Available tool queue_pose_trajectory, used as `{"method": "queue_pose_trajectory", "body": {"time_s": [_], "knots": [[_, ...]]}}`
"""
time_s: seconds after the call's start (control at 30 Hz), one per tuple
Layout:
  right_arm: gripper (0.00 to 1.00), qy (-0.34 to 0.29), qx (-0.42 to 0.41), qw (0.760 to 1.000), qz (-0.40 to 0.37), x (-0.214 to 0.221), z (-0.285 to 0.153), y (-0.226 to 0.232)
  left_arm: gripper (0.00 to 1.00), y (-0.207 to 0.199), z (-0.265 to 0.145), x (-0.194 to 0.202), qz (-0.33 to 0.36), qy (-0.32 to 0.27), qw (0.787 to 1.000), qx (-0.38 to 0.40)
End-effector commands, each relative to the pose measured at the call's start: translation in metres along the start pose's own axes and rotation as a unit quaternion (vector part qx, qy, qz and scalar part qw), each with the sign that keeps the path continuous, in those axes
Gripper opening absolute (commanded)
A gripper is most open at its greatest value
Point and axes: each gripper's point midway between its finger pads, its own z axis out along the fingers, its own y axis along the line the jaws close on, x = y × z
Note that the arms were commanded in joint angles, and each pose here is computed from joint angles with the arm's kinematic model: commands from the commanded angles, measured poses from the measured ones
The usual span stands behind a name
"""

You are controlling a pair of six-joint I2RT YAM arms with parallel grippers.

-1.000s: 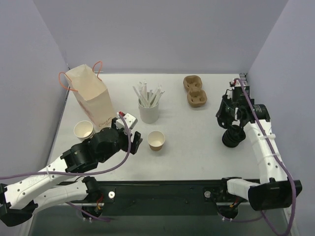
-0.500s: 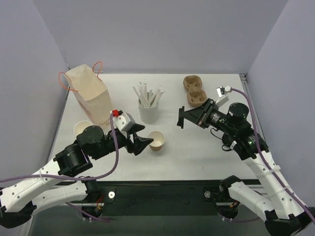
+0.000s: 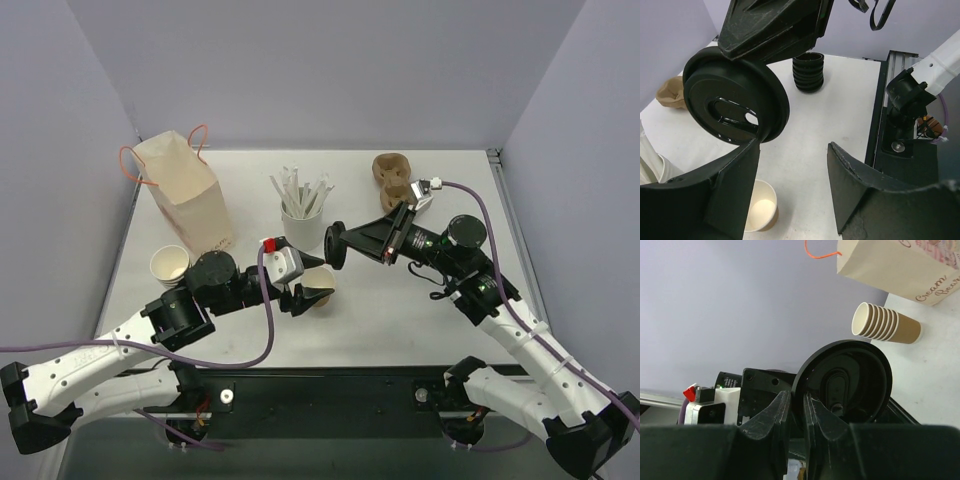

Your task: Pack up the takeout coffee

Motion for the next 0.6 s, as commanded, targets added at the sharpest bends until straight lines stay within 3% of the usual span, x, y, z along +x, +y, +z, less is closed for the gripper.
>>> {"method": "queue_pose_trajectory", "body": {"time_s": [0.0, 0.57], "knots": [[0.08, 0.018, -0.069, 0.997, -0.002, 0.0069, -0.0001, 0.0302, 0.65, -0.0035, -0.0002, -0.0273, 0.04, -0.054, 0.998, 0.016], [0.08, 0.036, -0.088, 0.995, 0.005, 0.0169, -0.0006, 0.0312, 0.54, 0.0042, -0.0039, -0.0227, 0.066, -0.074, 0.995, -0.007]]}}
